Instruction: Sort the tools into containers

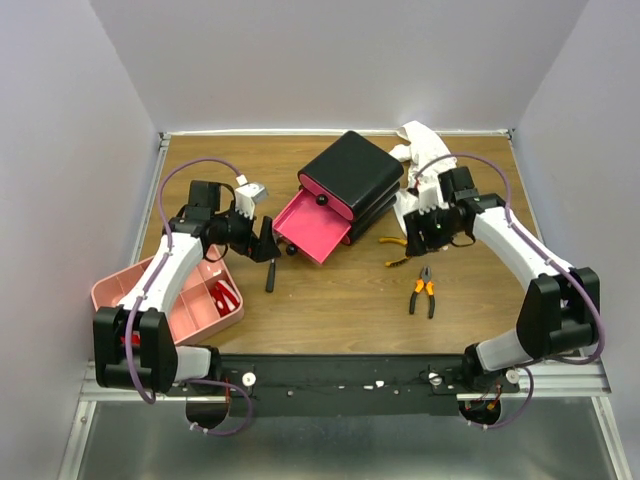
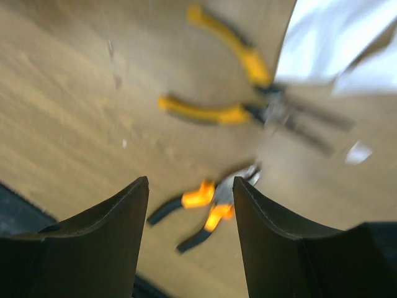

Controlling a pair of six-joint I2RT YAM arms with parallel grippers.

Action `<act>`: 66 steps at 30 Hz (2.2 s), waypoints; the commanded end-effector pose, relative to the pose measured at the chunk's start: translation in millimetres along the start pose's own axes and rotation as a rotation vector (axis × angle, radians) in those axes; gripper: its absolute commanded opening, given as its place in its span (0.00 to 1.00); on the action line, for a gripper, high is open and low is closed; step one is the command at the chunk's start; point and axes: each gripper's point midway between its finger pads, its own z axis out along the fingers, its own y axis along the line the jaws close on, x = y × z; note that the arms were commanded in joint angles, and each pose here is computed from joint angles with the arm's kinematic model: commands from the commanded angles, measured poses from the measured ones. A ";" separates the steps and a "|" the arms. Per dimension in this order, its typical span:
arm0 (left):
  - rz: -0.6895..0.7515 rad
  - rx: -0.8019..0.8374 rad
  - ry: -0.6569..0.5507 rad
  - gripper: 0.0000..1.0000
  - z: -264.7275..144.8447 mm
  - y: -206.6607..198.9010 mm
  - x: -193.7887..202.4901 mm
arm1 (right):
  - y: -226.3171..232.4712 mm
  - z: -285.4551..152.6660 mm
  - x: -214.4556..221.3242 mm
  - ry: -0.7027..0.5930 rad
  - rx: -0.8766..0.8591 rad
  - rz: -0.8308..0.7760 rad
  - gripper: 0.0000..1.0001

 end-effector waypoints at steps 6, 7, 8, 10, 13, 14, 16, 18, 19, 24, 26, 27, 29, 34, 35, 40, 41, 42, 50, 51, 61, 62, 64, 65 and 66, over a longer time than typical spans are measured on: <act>0.007 -0.181 -0.123 0.99 -17.5 28.0 -38.6 | 7.0 -10.9 88.1 0.262 0.073 0.169 0.73; 0.016 -0.192 -0.147 0.99 -21.4 28.2 -45.5 | 7.6 -10.3 88.3 0.267 0.068 0.168 0.72; 0.020 -0.202 -0.168 0.99 -26.5 27.4 -50.0 | 8.1 -9.7 90.0 0.281 0.063 0.172 0.72; 0.013 -0.211 -0.205 0.99 -32.0 25.8 -57.0 | 2.5 -5.0 95.4 0.317 0.087 0.185 0.72; 0.042 -0.222 -0.252 0.99 -43.1 19.6 -66.0 | -5.1 2.0 112.6 0.424 0.086 0.146 0.71; 0.054 -0.228 -0.266 0.99 -45.8 18.6 -67.6 | -5.6 1.5 120.4 0.461 0.082 0.140 0.71; 0.057 -0.240 -0.291 0.99 -50.6 16.4 -66.5 | -6.8 3.2 129.2 0.505 0.070 0.119 0.68; 0.041 -0.251 -0.314 0.99 -56.7 16.3 -65.3 | -7.1 7.4 132.8 0.521 0.055 0.104 0.65; 0.027 -0.251 -0.312 0.99 -56.4 17.1 -60.1 | -8.3 8.4 134.2 0.525 0.061 0.105 0.65; 0.016 -0.253 -0.335 0.99 -62.5 14.1 -54.6 | -15.4 17.2 139.8 0.547 0.080 0.106 0.61; -0.029 -0.266 -0.353 0.99 -65.2 21.4 -54.3 | -16.2 20.0 141.9 0.554 0.075 0.094 0.57; -0.048 -0.267 -0.363 0.99 -66.1 22.7 -55.1 | -16.8 22.6 144.7 0.563 0.075 0.092 0.54; -0.066 -0.278 -0.383 0.99 -68.5 29.1 -57.3 | -17.8 26.4 146.6 0.570 0.077 0.071 0.53; -0.074 -0.298 -0.403 0.99 -72.8 38.4 -62.5 | -22.8 33.8 154.2 0.593 0.111 0.038 0.47; -0.072 -0.303 -0.406 0.99 -73.9 39.6 -63.7 | -25.5 36.7 152.8 0.583 0.124 0.034 0.44; -0.066 -0.305 -0.428 0.99 -76.3 41.8 -70.7 | -26.5 39.4 150.5 0.552 0.130 0.020 0.17; -0.071 -0.300 -0.437 0.99 -77.1 40.4 -72.5 | -24.9 32.8 142.8 0.528 0.131 0.012 0.11; -0.070 -0.288 -0.439 0.99 -76.7 38.4 -73.8 | -23.1 27.2 138.1 0.516 0.129 0.008 0.06; -0.144 -0.280 -0.536 0.99 -82.2 37.9 -91.0 | 15.8 -45.4 30.8 0.138 0.053 -0.090 0.01; -0.146 -0.282 -0.548 0.99 -85.1 37.2 -92.9 | 25.0 -57.8 4.7 0.039 0.028 -0.121 0.01; -0.266 -0.300 -0.664 0.99 -113.6 41.7 -104.9 | 160.0 -66.2 -122.5 -0.348 -0.135 -0.566 0.01; -0.269 -0.303 -0.664 0.99 -114.9 40.8 -104.3 | 177.3 -68.2 -132.0 -0.367 -0.148 -0.622 0.01; -0.259 -0.305 -0.674 0.99 -118.3 36.8 -104.1 | 183.4 -43.4 -137.5 -0.318 -0.158 -0.655 0.01; -0.261 -0.310 -0.683 0.99 -120.5 37.3 -103.3 | 190.8 -41.5 -145.9 -0.322 -0.168 -0.669 0.01; -0.263 -0.308 -0.704 0.99 -125.2 33.5 -104.4 | 192.4 -23.7 -146.6 -0.287 -0.175 -0.677 0.01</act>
